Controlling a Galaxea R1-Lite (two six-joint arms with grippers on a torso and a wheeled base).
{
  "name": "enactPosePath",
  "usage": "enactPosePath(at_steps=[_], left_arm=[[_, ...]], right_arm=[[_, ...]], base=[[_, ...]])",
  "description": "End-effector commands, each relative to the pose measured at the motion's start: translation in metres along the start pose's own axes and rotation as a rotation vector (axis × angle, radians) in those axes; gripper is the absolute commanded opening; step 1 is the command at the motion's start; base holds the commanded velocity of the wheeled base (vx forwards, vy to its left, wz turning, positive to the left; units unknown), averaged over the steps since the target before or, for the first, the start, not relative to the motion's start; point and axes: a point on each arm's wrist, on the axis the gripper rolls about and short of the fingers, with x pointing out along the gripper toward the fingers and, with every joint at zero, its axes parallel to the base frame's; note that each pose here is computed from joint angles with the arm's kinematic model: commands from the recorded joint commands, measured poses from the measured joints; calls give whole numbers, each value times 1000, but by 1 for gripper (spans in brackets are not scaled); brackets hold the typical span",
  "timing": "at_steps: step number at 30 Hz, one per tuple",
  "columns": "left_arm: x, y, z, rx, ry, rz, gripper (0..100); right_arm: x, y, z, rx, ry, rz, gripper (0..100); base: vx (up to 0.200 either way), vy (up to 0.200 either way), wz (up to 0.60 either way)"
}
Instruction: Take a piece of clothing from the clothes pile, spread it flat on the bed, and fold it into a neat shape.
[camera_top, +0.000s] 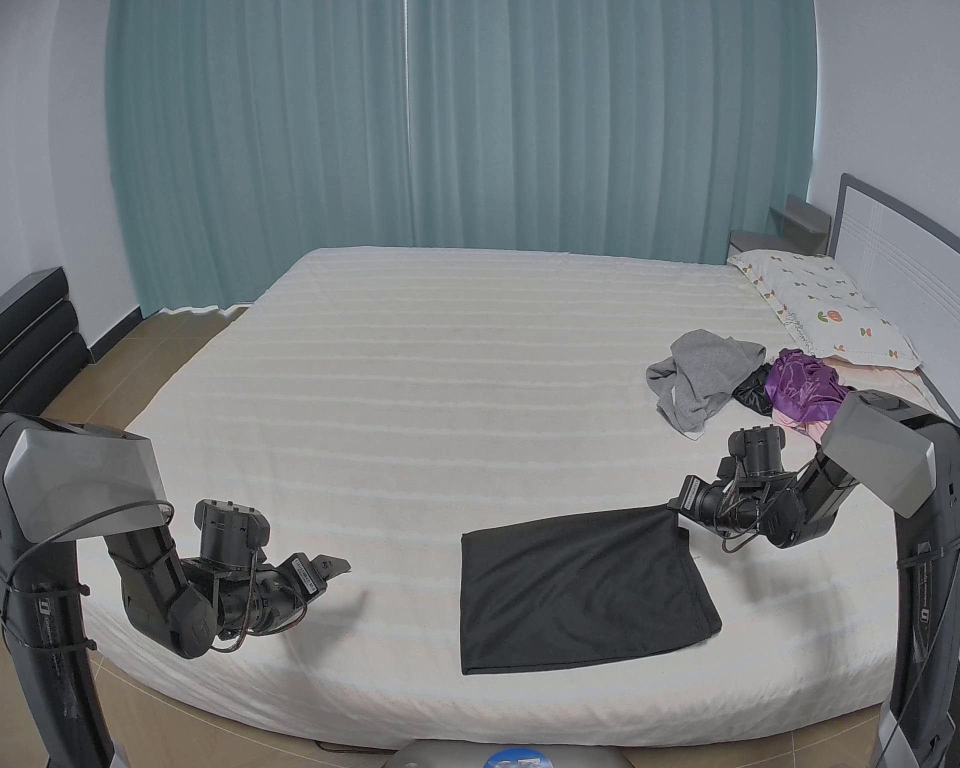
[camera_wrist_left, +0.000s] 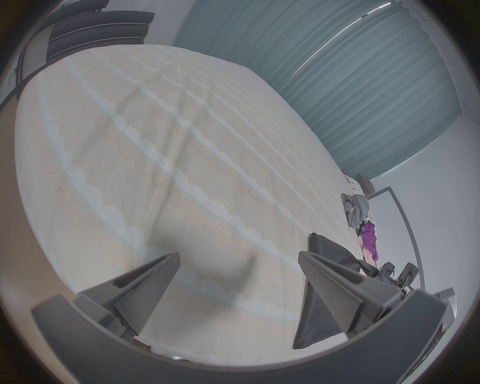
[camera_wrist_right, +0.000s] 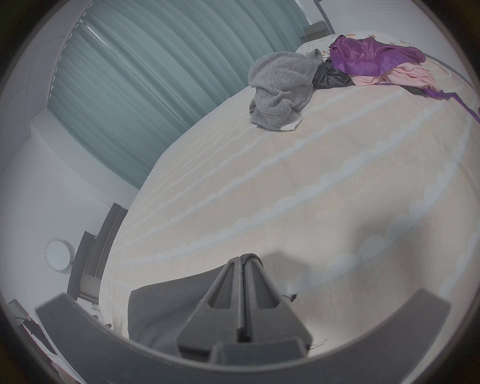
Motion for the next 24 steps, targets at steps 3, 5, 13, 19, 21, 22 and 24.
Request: enactPosePath(at_steps=[3, 5, 13, 19, 21, 22, 24], left_arm=[[0, 0, 0, 0, -1, -1, 100], [0, 0, 0, 0, -1, -1, 100], [0, 0, 0, 0, 0, 0, 100], [0, 0, 0, 0, -1, -1, 100], [0, 0, 0, 0, -1, -1, 100], [0, 0, 0, 0, -1, -1, 100], [0, 0, 0, 0, -1, -1, 100]], right_arm=[[1, -3, 2, 5, -3, -2, 0], [1, -4, 2, 5, -1, -3, 0], [3, -4, 1, 6, -2, -7, 0], [-1, -2, -3, 12, 9, -11, 100], [-11, 5, 0, 15, 0, -4, 100], [-19, 8, 0, 23, 0, -2, 100], [-32, 13, 2, 33, -5, 10, 100]], base=[[0, 0, 0], [0, 0, 0], [0, 0, 0], [0, 0, 0], [0, 0, 0], [0, 0, 0], [0, 0, 0]])
